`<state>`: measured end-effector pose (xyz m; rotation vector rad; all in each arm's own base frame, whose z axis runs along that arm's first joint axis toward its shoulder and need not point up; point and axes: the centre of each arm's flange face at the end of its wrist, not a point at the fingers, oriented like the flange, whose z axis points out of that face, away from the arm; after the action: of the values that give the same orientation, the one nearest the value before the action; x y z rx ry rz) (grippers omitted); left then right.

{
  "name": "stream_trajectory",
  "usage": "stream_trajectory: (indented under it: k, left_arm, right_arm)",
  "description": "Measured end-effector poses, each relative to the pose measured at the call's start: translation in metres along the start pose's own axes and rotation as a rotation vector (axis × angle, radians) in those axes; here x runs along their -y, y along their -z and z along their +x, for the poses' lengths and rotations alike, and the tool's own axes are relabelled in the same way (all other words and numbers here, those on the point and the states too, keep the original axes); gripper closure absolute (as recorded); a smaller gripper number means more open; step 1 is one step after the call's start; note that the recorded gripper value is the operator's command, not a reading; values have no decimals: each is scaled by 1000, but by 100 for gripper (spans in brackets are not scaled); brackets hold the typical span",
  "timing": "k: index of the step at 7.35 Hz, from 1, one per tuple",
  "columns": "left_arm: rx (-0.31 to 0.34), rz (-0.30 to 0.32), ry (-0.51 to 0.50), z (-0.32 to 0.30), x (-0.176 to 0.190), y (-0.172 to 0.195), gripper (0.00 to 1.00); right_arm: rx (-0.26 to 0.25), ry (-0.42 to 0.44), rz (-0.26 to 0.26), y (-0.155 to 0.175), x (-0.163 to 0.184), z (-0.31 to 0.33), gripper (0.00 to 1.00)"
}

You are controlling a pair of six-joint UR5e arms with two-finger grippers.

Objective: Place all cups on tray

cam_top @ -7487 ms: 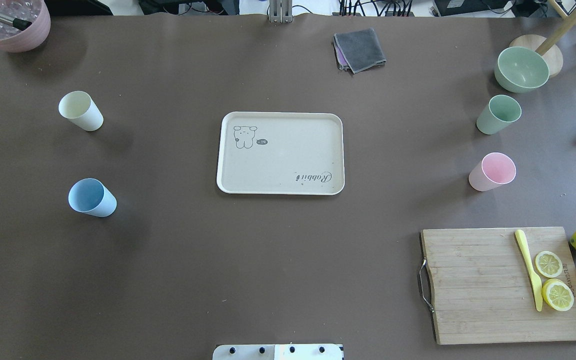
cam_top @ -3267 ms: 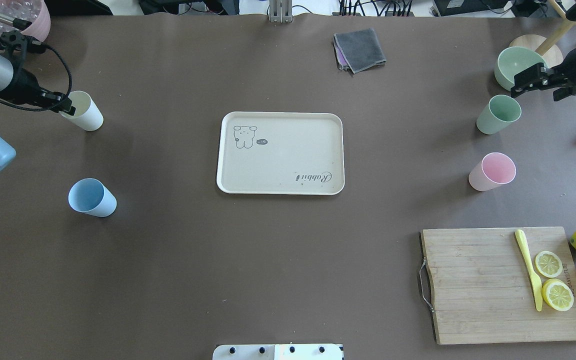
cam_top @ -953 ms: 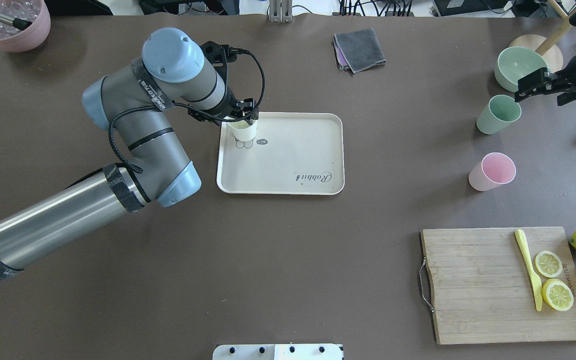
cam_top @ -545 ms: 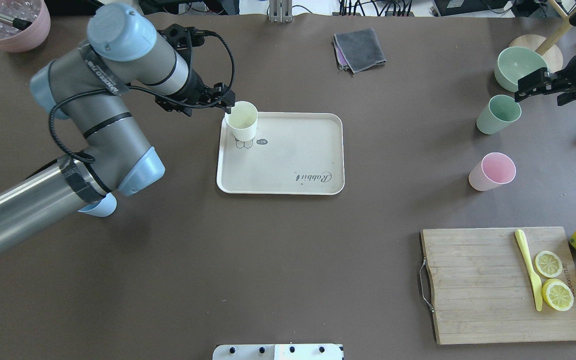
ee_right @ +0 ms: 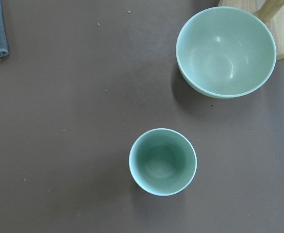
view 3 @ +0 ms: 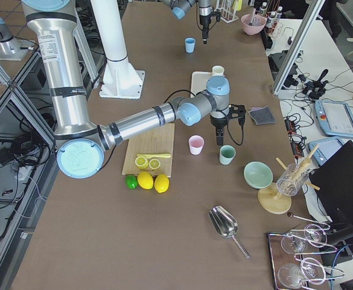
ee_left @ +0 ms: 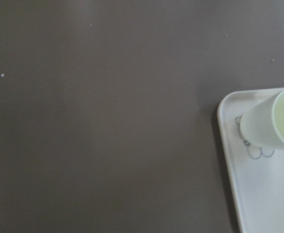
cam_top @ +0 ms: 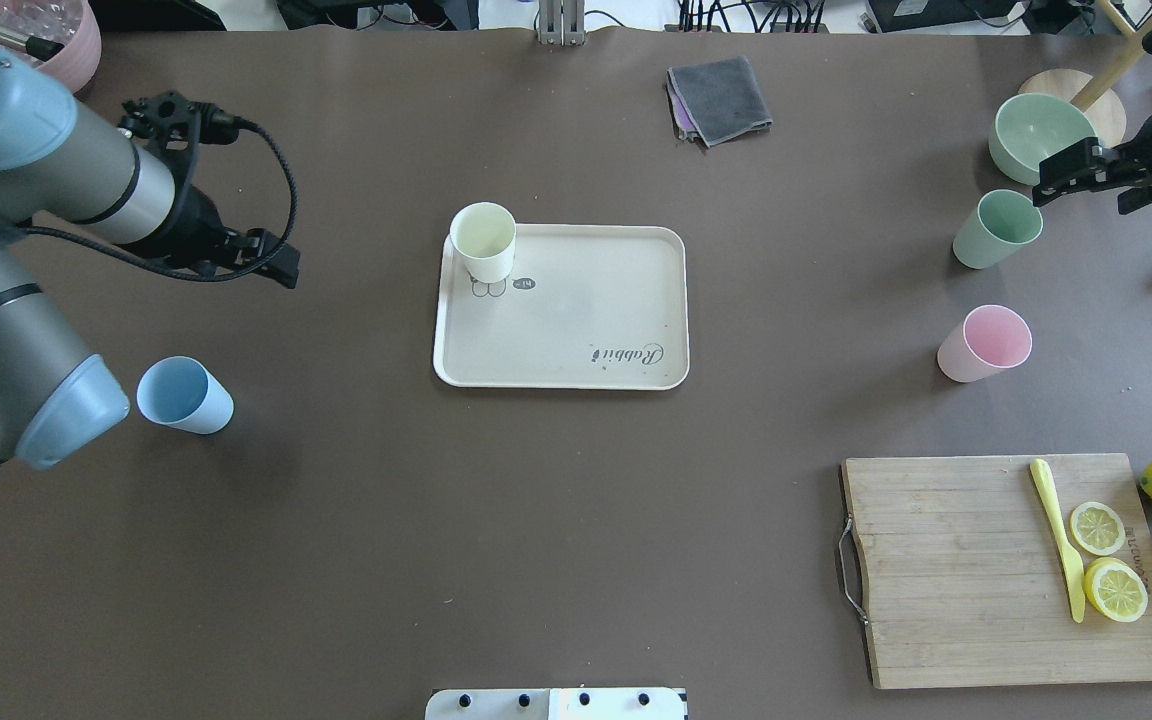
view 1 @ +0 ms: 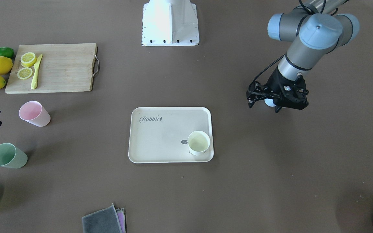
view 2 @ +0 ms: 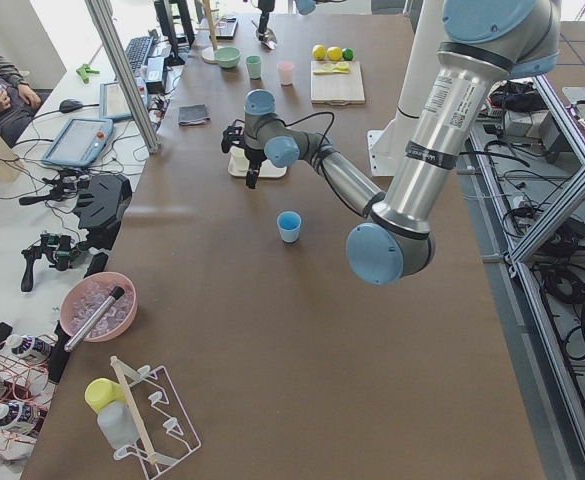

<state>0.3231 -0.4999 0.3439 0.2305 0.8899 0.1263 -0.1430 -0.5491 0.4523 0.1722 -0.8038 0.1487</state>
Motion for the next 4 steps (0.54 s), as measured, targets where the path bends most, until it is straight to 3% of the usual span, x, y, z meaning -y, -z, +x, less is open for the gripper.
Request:
stream_trajectory:
  k: [2,4]
  left_arm:
    - [30,-27,-95,-68,-51,-9,2]
    - [30,-26,-113,-107,-76,-24,5]
  right_arm:
    - [-2,-1,-1,-1,-1,1,0]
    - [-4,-1,-3,-2,-1,2,0]
